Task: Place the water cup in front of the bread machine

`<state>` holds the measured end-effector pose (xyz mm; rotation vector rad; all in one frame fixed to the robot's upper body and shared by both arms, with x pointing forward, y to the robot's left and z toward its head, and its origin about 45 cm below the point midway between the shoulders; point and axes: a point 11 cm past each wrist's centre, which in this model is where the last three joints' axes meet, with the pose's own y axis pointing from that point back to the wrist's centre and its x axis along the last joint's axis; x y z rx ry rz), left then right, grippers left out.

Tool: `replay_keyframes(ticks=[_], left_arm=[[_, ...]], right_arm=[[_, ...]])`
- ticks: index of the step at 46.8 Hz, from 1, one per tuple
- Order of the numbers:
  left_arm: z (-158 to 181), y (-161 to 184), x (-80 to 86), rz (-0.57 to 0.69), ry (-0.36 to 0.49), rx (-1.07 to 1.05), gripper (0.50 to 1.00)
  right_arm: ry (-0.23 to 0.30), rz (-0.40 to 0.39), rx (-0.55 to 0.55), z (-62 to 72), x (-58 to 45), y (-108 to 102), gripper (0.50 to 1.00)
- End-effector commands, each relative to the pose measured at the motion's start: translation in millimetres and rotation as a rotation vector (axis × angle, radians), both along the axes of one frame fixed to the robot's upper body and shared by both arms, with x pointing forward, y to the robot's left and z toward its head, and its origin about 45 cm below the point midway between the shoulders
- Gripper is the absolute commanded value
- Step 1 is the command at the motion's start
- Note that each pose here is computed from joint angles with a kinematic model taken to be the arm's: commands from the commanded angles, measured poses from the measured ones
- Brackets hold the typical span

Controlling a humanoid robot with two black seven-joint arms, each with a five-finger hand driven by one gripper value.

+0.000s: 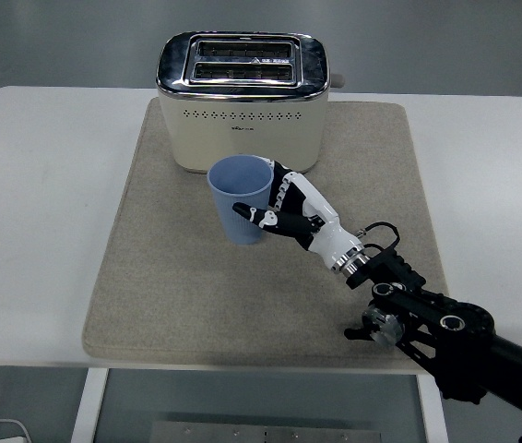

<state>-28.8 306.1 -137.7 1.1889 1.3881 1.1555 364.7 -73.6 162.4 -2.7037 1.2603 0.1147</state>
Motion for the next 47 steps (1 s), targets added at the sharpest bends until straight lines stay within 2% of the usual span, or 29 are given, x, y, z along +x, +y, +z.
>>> replay_keyframes(ticks=[1, 11, 14, 24, 29, 33, 47], left_arm=[[0, 0, 0.0, 0.0, 0.0, 0.0, 1.0], [0, 0, 0.0, 0.0, 0.0, 0.0, 1.0], [0, 0, 0.0, 0.0, 0.0, 0.0, 1.0], [0, 1, 0.0, 0.0, 0.0, 0.002, 1.0], [0, 1, 0.0, 0.0, 0.0, 0.002, 1.0], [0, 1, 0.0, 0.0, 0.0, 0.002, 1.0], [0, 1, 0.0, 0.0, 0.0, 0.002, 1.0]], right_arm=[[0.003, 0.001, 0.001, -0.8, -0.7, 0, 0.817], [0.017, 0.0, 0.002, -6.4, -4.7, -1, 0.832], [0.017, 0.0, 0.002, -6.4, -4.7, -1, 0.85], [0.022, 0.003, 0.01, -6.8, -6.9, 0, 0.852], [0.025, 0.002, 0.01, -7.9, -7.6, 0, 0.897], [0.025, 0.002, 0.01, -7.9, -7.6, 0, 0.913], [0.029, 0.013, 0.031, -5.7, -10.9, 8, 0.915]])
